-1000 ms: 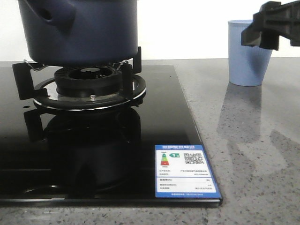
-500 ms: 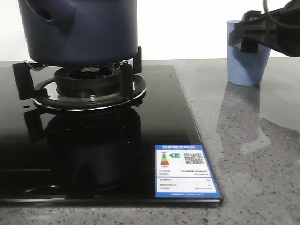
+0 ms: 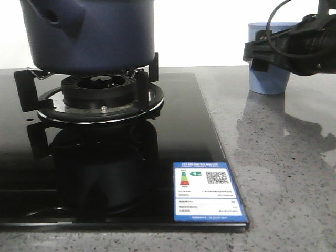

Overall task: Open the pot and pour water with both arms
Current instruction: 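Reach the right gripper to the light blue cup and grasp it, then lift the light blue cup with the right gripper toward the pot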

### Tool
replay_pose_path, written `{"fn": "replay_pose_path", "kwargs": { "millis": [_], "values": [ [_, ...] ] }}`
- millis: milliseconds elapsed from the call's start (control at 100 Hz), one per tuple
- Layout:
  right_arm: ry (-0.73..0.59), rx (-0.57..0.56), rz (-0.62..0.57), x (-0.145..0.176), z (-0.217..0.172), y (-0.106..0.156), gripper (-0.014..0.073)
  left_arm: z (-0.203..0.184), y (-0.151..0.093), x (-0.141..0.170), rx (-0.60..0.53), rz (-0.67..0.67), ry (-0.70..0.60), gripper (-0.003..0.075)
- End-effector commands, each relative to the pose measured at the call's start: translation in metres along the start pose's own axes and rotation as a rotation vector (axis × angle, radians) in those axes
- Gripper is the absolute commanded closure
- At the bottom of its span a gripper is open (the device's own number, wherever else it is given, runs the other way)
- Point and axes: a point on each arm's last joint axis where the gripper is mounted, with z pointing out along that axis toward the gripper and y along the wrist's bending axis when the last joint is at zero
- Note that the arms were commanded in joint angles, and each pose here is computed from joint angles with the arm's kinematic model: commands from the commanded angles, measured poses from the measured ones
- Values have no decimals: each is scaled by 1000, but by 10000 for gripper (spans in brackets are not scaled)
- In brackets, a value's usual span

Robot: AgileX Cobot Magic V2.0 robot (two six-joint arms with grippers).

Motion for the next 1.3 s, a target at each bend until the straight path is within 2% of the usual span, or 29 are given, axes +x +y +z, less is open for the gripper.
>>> {"fn": "replay_pose_path", "kwargs": {
  "millis": [0, 370, 590, 770, 1000, 1120, 1290],
  "values": [
    [-203, -6, -7, -27, 1, 2, 40, -10, 4, -28, -42, 2, -171, 351],
    [-150, -7, -12, -14, 6, 2, 52, -10, 4, -28, -42, 2, -171, 351],
    [-146, -7, -12, -14, 6, 2, 232, -10, 4, -28, -42, 2, -171, 351],
    [-148, -8, -11, -16, 5, 2, 243, -10, 4, -28, -42, 2, -171, 351],
    [-156, -94, -73, -44, -11, 9, 243, -10, 4, -28, -42, 2, -171, 351],
    [-158, -106, -78, -65, -26, 9, 243, -10, 4, -28, -42, 2, -171, 351],
    [-171, -158, -155, -95, -54, 12, 243, -10, 4, -28, -42, 2, -171, 351]
  ]
}}
